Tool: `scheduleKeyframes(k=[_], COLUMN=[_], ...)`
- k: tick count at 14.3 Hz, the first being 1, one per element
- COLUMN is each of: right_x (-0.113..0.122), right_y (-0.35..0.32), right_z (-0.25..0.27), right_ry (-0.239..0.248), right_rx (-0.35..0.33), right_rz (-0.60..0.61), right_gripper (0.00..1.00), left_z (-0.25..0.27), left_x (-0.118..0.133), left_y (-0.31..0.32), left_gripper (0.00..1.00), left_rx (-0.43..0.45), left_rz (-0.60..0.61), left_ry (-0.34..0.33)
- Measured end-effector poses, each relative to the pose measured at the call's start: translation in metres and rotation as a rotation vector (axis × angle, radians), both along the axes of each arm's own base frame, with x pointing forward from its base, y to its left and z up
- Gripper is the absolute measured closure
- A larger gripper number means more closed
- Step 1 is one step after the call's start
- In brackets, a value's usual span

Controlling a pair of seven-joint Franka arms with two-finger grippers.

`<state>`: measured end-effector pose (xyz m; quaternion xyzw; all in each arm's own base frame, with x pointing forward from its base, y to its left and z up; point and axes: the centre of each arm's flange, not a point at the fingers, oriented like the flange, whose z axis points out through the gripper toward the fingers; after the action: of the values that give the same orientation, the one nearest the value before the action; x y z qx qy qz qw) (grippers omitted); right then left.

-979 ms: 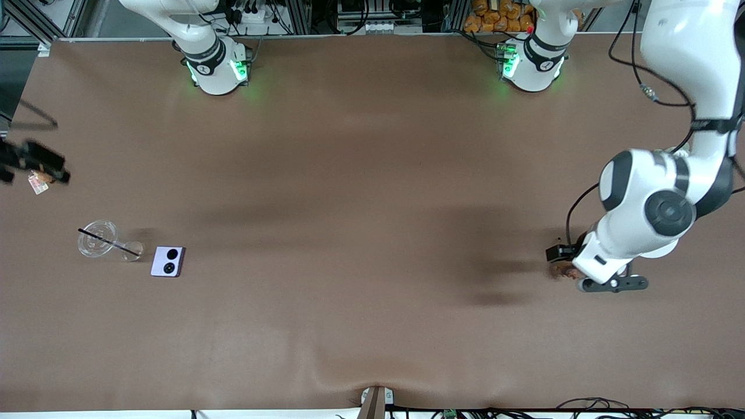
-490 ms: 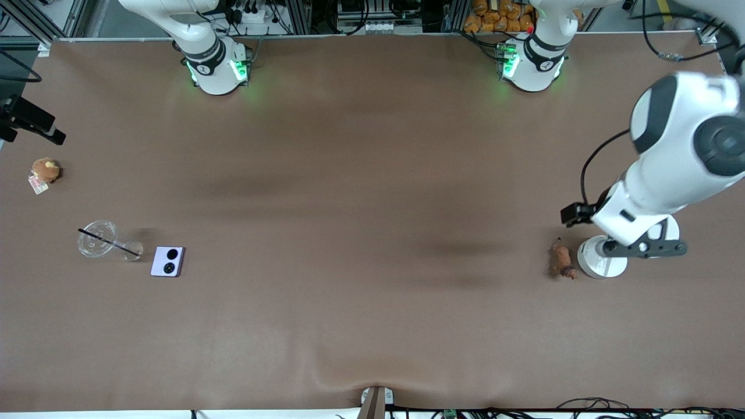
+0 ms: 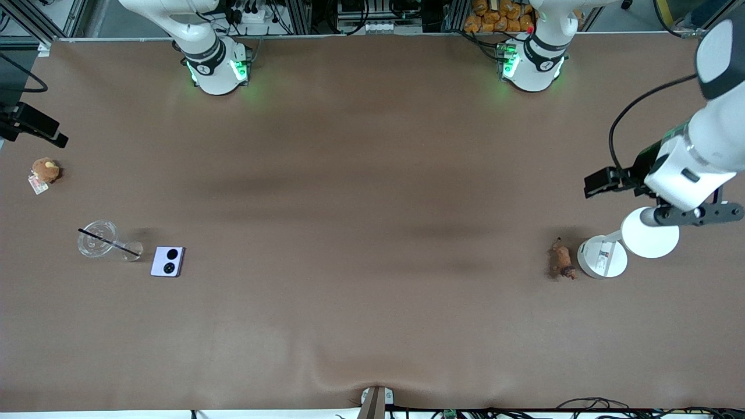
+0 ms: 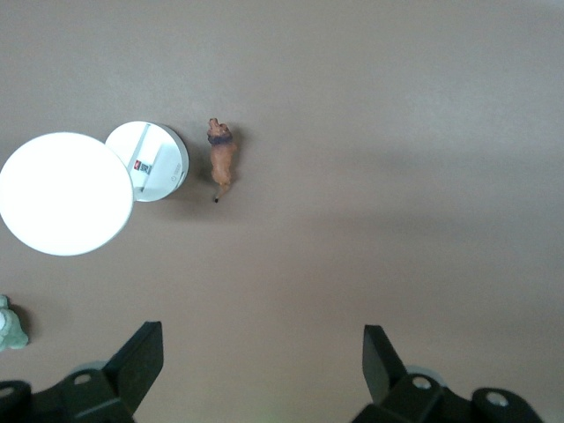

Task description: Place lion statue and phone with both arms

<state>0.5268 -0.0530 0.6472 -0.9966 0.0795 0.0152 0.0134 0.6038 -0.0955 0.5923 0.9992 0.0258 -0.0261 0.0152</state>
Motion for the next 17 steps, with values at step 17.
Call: scheduleKeyframes(k=[17], right_x=[-0.007], right_y=[0.016], right_z=[-0.007], right_ry=[0.080], right_rx=[0.003], right_rz=[0.039], right_gripper=[0.00], left_z=[0.044], left_x=[-0.127], left_y=[0.015], left_gripper=[0.00], left_rx=[0.058], left_rz=[0.002], left_ry=[0.011])
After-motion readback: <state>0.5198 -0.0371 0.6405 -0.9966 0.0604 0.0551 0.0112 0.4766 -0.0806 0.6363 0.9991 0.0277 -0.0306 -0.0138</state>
